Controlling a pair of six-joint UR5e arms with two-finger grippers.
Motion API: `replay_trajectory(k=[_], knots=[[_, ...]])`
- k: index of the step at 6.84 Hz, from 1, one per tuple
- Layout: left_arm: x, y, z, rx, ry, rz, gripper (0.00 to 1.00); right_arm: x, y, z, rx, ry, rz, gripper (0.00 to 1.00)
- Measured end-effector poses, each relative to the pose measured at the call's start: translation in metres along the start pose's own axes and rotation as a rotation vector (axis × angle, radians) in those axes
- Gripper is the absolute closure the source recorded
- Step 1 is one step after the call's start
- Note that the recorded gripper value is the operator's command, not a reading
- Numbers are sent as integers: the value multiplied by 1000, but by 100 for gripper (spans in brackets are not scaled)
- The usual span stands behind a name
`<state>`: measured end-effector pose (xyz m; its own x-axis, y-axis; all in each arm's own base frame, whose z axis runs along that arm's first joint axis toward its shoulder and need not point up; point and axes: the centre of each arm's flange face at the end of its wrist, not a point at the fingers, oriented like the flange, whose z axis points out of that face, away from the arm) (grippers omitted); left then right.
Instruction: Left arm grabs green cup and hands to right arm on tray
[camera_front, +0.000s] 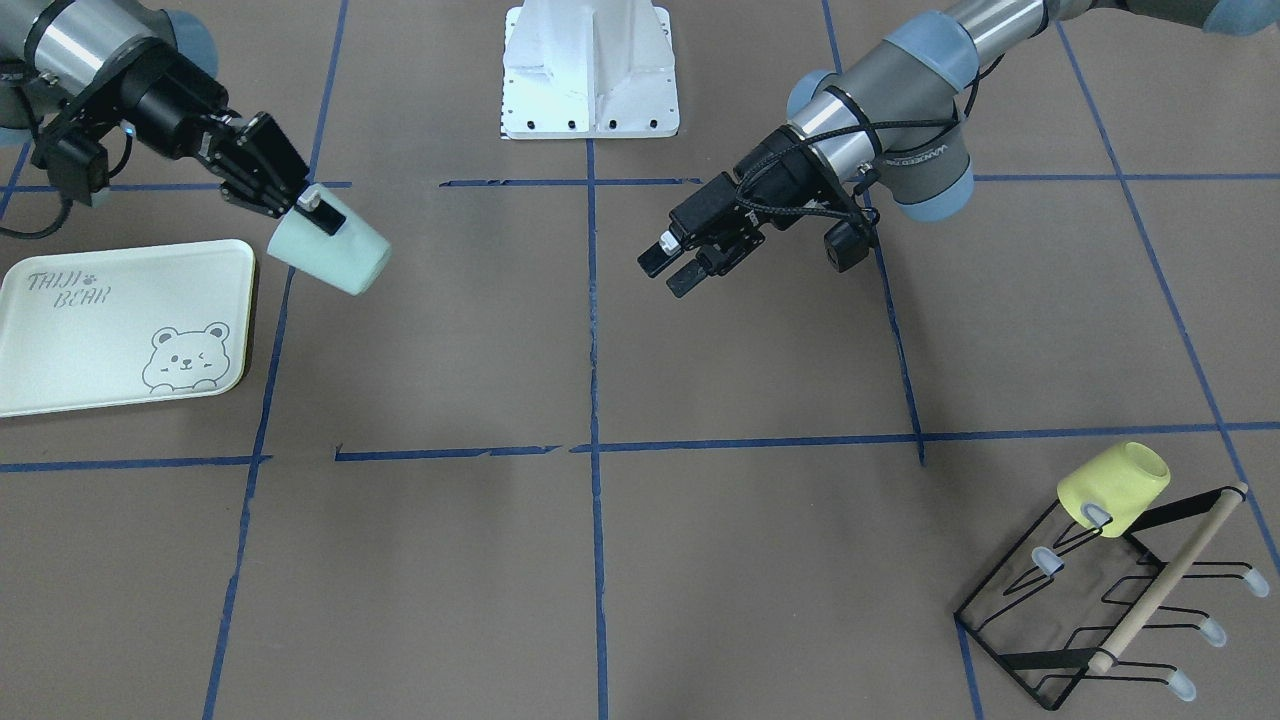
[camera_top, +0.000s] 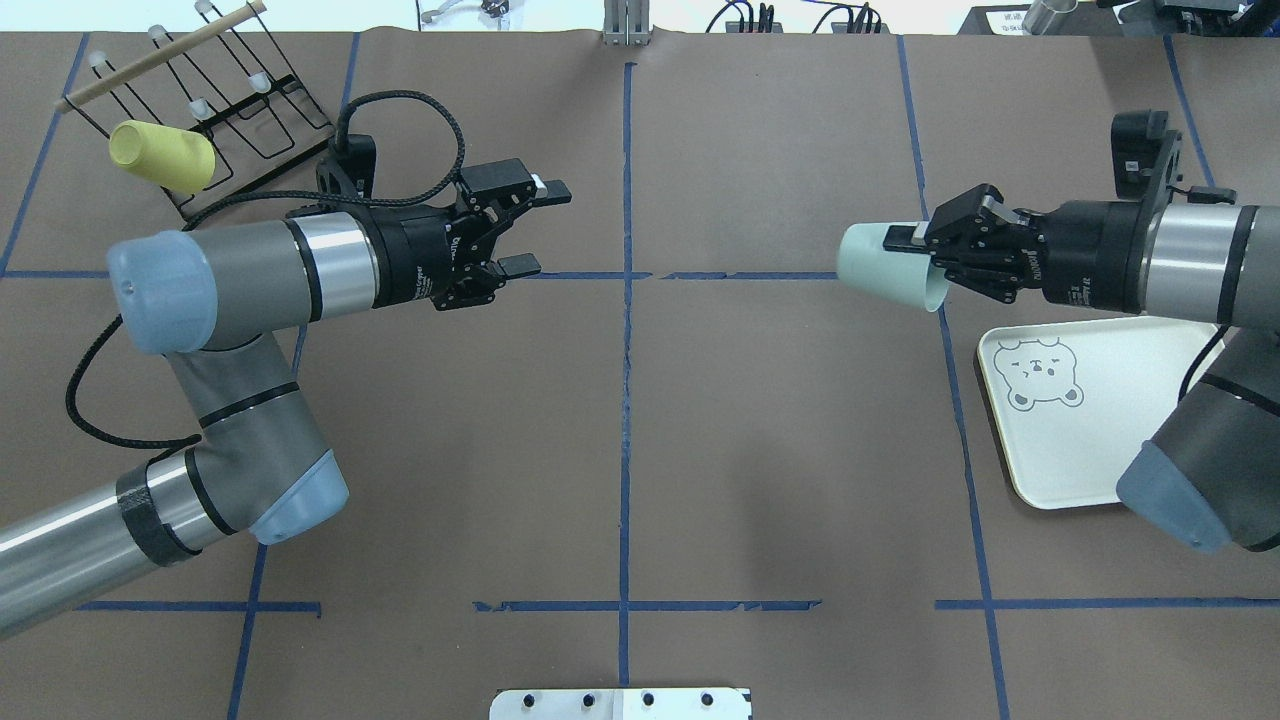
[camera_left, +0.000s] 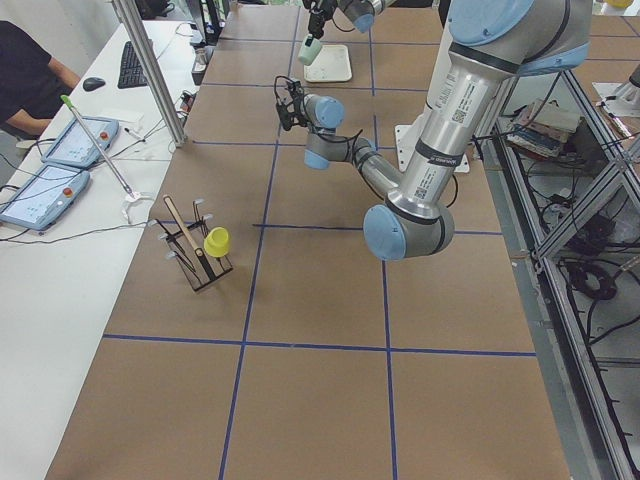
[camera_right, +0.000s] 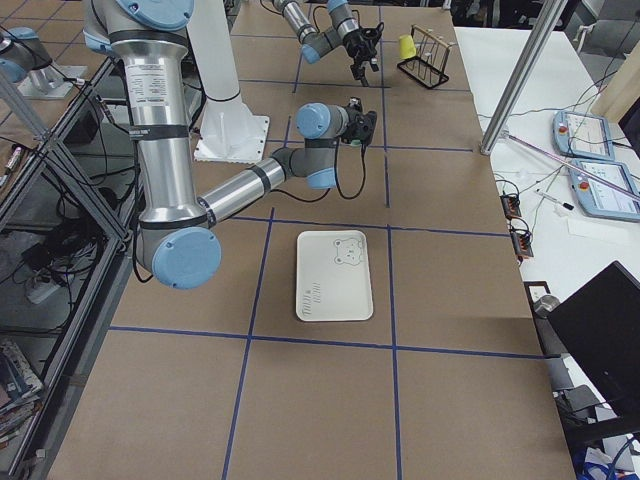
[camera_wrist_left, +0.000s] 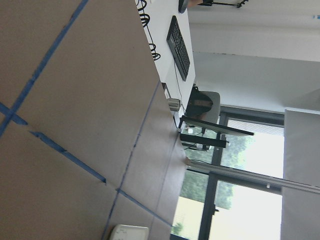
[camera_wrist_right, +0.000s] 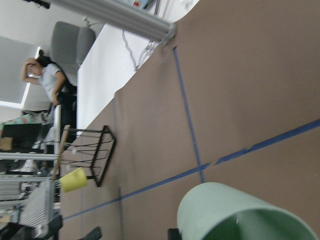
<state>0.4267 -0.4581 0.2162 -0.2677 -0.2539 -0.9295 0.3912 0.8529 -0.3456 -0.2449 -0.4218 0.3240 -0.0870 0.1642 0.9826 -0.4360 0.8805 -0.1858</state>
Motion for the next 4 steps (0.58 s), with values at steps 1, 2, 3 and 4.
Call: replay_trajectory(k=[1, 2, 3, 4], knots=[[11, 3, -3, 20, -171, 109, 0, 22, -27, -17, 32, 121, -48, 100], [21, 3, -13, 28, -338, 212, 0, 41, -51, -37, 37, 228, -93, 100], [24, 0, -24, 26, -497, 310, 0, 69, -67, -57, 25, 340, -150, 100], [25, -3, -38, 10, -627, 404, 0, 101, -71, -77, -12, 462, -238, 100]])
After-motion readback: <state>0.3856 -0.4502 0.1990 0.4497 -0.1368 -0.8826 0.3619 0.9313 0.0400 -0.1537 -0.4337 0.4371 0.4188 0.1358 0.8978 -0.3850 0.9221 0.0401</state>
